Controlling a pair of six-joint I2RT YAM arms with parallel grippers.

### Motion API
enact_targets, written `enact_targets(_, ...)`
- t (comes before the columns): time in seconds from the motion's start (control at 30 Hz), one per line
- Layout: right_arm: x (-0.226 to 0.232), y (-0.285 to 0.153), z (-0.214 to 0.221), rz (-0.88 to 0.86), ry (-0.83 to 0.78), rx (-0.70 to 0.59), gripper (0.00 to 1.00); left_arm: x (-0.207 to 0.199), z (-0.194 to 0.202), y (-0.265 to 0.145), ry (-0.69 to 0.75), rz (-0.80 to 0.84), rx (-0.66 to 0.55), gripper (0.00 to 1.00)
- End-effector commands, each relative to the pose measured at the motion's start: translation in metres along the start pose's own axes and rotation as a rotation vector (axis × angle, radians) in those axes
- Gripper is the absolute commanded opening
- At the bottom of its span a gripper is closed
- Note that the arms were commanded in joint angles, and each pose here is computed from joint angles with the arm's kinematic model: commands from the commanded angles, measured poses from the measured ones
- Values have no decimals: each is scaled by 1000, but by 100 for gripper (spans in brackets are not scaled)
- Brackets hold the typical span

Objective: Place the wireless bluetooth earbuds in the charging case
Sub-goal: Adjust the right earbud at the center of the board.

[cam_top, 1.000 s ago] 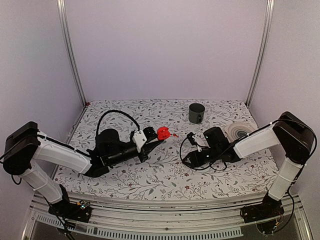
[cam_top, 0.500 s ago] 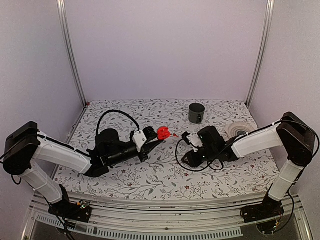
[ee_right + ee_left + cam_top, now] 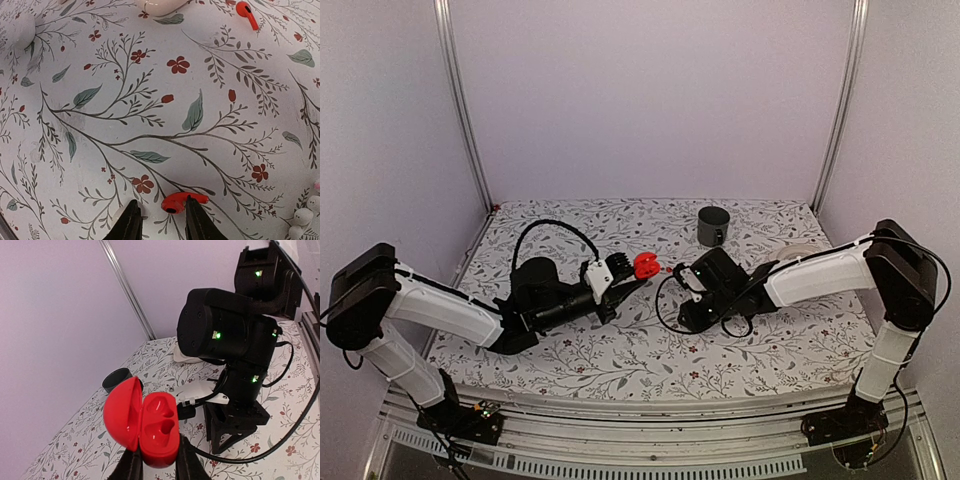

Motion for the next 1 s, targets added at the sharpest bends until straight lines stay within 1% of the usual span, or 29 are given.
enact_targets(0.0, -2, -2, -3, 67, 69, 79, 32, 6, -3, -2, -2, -23, -28, 0)
enact_targets(0.27, 4, 5, -15, 88, 102, 210, 33, 6, -4, -2, -10, -23, -33, 0)
enact_targets(0.43, 5, 5, -22, 104, 121, 229, 33, 6, -4, -3, -10, -26, -32, 0)
enact_targets(0.7, 4, 11, -16, 116, 115, 262, 33, 6, -3, -4, -10, -27, -32, 0)
enact_targets(0.97, 3, 16, -19, 118, 112, 242, 31, 6, -3, -3, -12, -24, -30, 0)
Point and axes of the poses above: each gripper's point midway between its finger pads, its own y axis out along the fingers, its own x axis along the line the jaws close on, z = x × y, the point moved 10 cm from there along -y, back along the fingers, and after that the axes turned 1 degree about -y, right-handed, at the moved point
